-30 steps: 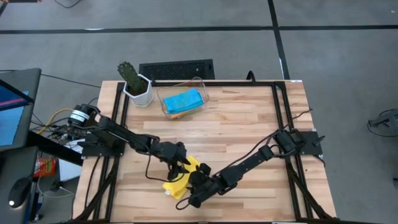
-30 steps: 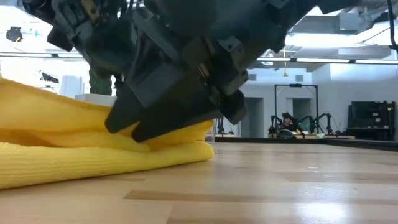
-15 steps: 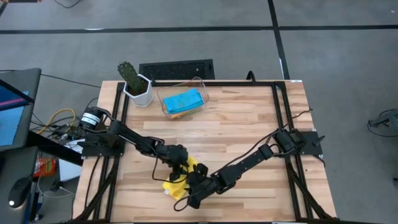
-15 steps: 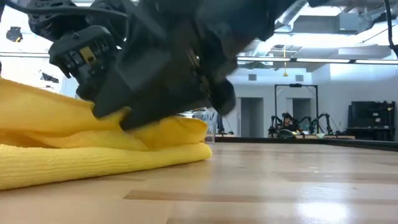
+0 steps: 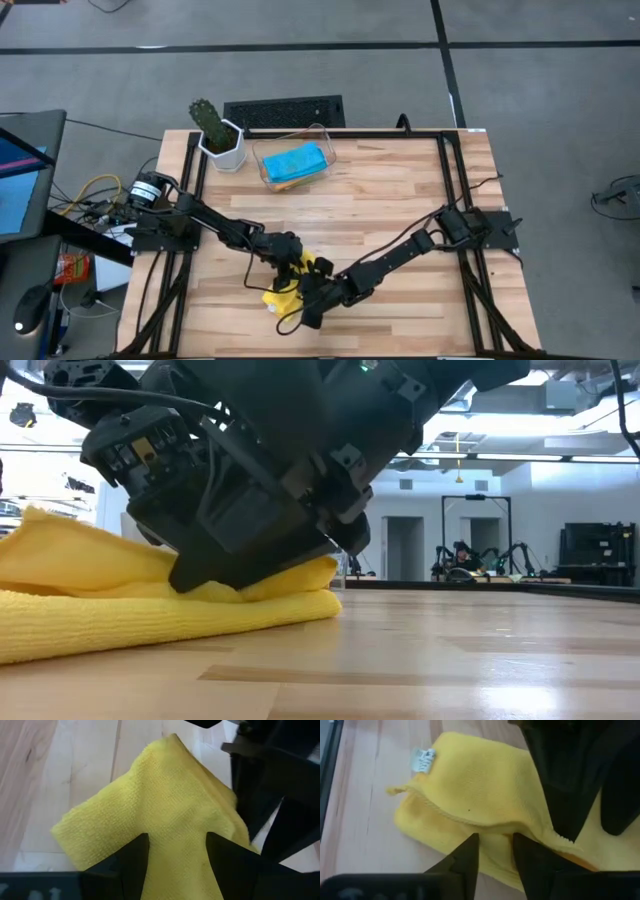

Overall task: Fold microfiber towels
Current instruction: Fold the yellow microfiber cloth

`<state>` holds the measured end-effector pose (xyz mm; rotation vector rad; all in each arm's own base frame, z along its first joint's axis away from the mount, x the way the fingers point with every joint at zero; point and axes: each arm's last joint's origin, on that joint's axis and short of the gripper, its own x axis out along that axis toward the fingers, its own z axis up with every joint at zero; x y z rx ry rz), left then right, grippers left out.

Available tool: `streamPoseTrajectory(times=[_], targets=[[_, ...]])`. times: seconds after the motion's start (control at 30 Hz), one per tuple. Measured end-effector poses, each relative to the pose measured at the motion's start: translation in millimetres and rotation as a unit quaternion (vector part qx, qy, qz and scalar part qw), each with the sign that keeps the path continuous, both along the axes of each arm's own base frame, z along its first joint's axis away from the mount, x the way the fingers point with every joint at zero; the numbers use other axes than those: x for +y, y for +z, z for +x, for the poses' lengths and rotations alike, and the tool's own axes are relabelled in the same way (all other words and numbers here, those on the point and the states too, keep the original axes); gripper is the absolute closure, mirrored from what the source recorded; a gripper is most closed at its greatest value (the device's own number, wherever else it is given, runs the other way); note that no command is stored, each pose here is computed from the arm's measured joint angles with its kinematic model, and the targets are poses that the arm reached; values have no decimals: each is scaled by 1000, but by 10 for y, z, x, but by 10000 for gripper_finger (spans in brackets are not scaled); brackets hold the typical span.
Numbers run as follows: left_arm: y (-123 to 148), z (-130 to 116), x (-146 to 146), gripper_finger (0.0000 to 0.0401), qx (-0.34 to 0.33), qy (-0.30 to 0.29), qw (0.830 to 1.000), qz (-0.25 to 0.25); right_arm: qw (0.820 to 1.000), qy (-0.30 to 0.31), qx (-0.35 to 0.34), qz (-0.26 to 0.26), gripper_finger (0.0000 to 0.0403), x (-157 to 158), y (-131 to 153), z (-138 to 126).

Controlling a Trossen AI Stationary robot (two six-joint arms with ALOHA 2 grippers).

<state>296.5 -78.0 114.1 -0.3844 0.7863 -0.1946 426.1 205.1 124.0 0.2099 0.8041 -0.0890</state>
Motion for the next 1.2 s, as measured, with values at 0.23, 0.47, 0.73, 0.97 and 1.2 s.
streamPoseTrajectory(times=[0.23, 0.47, 0.73, 0.97, 1.2], targets=[[0, 2, 6, 207, -1, 5, 1000, 4, 1000, 14, 8, -5, 325, 9, -9, -14], [1, 2, 7, 207, -3, 4, 1000, 8, 999, 35, 12, 7, 392, 64, 23, -22], [2, 3, 9, 207, -4, 8, 1000, 11, 997, 62, -22, 27, 382, 293, 243, 2], [2, 3, 10, 207, -4, 9, 1000, 11, 997, 75, -21, 18, 349, 281, 247, 7], [2, 3, 10, 207, -4, 9, 1000, 11, 992, 111, -5, 67, 243, 286, 256, 16]])
